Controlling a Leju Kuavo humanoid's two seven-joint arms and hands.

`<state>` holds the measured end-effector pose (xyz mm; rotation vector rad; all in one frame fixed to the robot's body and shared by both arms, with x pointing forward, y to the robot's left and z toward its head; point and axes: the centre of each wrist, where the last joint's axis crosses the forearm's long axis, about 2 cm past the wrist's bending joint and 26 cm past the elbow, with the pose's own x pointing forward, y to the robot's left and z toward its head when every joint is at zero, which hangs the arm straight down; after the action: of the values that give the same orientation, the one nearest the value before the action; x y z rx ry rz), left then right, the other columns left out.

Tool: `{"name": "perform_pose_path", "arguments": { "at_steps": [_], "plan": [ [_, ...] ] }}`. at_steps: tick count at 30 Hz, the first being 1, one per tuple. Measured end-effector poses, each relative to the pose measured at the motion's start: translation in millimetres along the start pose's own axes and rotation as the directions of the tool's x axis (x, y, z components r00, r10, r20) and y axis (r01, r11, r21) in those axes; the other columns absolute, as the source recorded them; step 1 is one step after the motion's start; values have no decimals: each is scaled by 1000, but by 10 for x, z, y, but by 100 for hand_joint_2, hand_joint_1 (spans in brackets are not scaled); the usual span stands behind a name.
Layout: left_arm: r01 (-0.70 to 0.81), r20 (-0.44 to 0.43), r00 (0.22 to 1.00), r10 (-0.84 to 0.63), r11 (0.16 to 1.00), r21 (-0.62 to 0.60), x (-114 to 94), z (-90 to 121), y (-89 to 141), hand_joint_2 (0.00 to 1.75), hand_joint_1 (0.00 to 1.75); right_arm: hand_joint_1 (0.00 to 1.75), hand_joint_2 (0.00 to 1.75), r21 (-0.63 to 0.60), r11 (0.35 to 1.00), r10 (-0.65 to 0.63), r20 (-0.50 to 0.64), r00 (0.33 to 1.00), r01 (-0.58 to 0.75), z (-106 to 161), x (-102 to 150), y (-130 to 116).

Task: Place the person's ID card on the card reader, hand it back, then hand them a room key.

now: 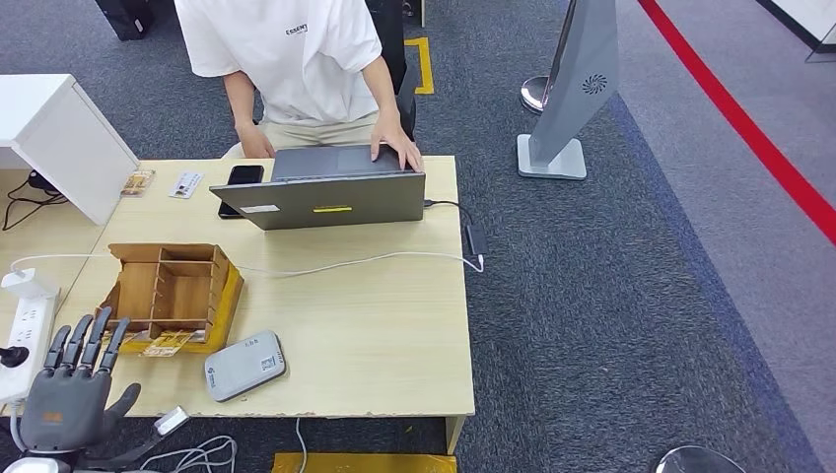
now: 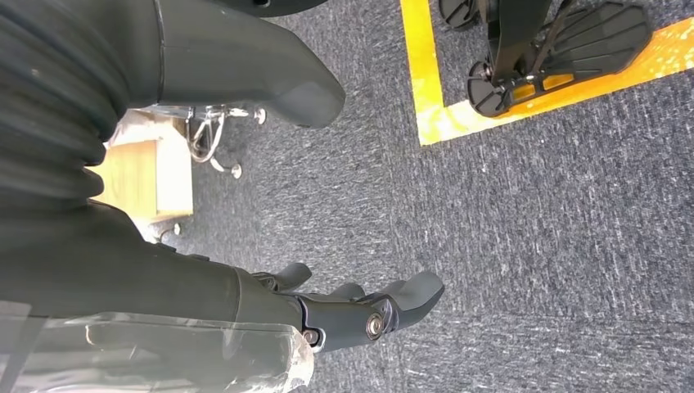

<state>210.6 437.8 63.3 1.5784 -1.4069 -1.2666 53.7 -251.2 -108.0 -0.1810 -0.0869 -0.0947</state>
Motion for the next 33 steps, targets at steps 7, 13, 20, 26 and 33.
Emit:
{"name": "perform_pose_path", "arguments": {
  "at_steps": [7,13,20,26,33],
  "plan": [
    [2,-27,1000,-2,1000,6,9,-35,6,175,0,0,175,-1,1000,7,1,1000,-7,0,1,0],
    [9,-73,997,-7,1000,22,41,-144,24,175,0,0,175,0,1000,24,1,1000,-24,0,3,1],
    [-7,-99,995,12,998,57,167,-345,50,175,0,0,175,-4,999,41,4,999,-41,1,9,1],
    [-31,-78,996,37,997,71,300,-464,51,175,0,0,175,-5,999,46,6,999,-46,1,12,1],
    [-47,-56,997,51,996,71,409,-532,42,175,0,0,175,-4,999,50,7,999,-50,1,16,2]
  ]
}}
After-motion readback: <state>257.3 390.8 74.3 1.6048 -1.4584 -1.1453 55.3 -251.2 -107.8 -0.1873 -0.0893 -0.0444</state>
